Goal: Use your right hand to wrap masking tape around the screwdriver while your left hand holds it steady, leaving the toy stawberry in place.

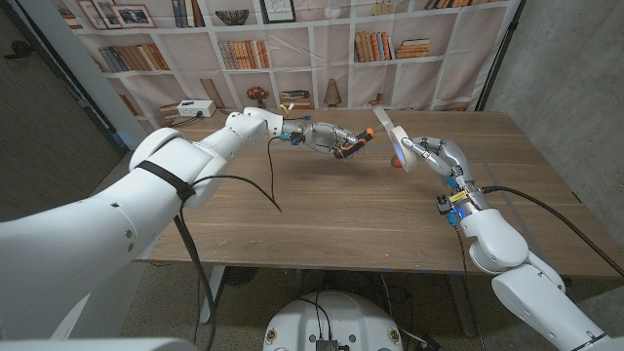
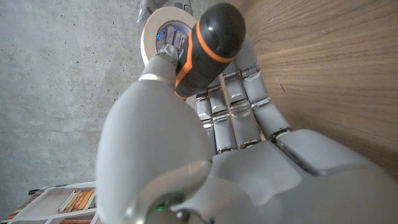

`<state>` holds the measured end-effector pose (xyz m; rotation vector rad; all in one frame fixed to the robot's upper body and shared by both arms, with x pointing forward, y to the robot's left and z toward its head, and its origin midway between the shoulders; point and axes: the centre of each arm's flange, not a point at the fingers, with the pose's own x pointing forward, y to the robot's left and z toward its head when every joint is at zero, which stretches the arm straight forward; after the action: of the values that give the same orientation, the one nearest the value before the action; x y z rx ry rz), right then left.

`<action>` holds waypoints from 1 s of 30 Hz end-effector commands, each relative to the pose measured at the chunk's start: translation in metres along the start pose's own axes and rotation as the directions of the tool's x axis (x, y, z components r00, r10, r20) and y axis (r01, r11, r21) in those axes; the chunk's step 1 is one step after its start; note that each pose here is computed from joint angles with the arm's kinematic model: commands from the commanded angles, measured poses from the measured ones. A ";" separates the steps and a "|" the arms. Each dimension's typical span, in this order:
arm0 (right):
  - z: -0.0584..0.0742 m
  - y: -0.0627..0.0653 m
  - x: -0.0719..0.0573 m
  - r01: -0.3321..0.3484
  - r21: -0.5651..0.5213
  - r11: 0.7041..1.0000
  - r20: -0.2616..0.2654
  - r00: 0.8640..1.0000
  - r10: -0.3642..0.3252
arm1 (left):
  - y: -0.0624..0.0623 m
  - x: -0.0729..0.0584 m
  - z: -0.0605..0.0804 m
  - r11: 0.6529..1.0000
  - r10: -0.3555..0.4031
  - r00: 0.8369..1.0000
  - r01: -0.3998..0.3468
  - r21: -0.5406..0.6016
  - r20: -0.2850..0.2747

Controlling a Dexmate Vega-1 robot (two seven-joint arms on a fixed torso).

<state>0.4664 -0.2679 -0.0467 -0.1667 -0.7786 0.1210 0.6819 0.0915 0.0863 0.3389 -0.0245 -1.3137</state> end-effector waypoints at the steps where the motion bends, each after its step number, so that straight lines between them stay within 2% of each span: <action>1: -0.010 -0.004 0.000 0.008 -0.019 1.000 -0.047 0.999 -0.009 | -0.008 0.006 0.004 0.998 -0.054 0.998 0.056 -0.037 0.041; 6: -0.013 -0.006 0.000 0.017 -0.031 0.999 -0.058 0.998 -0.019 | -0.011 0.008 0.002 0.996 -0.077 0.996 0.079 -0.045 0.050; 12: -0.014 -0.007 0.001 0.022 -0.031 0.999 -0.057 0.998 -0.024 | -0.013 0.008 0.005 0.996 -0.089 0.995 0.090 -0.018 0.036; 18: -0.012 -0.009 -0.001 0.036 -0.040 0.999 -0.053 0.998 -0.038 | -0.007 0.000 0.005 0.999 -0.046 0.999 0.046 0.020 0.001; 23: -0.012 -0.014 0.000 0.073 -0.043 0.996 -0.047 0.996 -0.075 | -0.009 -0.001 0.003 0.997 -0.064 0.997 0.065 0.033 -0.036; 25: -0.010 -0.019 0.003 0.092 -0.053 0.994 -0.030 0.995 -0.094 | -0.009 -0.001 0.001 0.996 -0.067 0.995 0.071 0.051 -0.068; 30: -0.002 -0.029 0.008 0.136 -0.073 0.988 0.003 0.991 -0.136 | -0.008 -0.007 0.001 0.996 -0.044 0.995 0.051 0.079 -0.092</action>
<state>0.4759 -0.2819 -0.0516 -0.1851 -0.7391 0.0413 0.6735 0.0879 0.0871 0.3796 -0.0116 -1.3713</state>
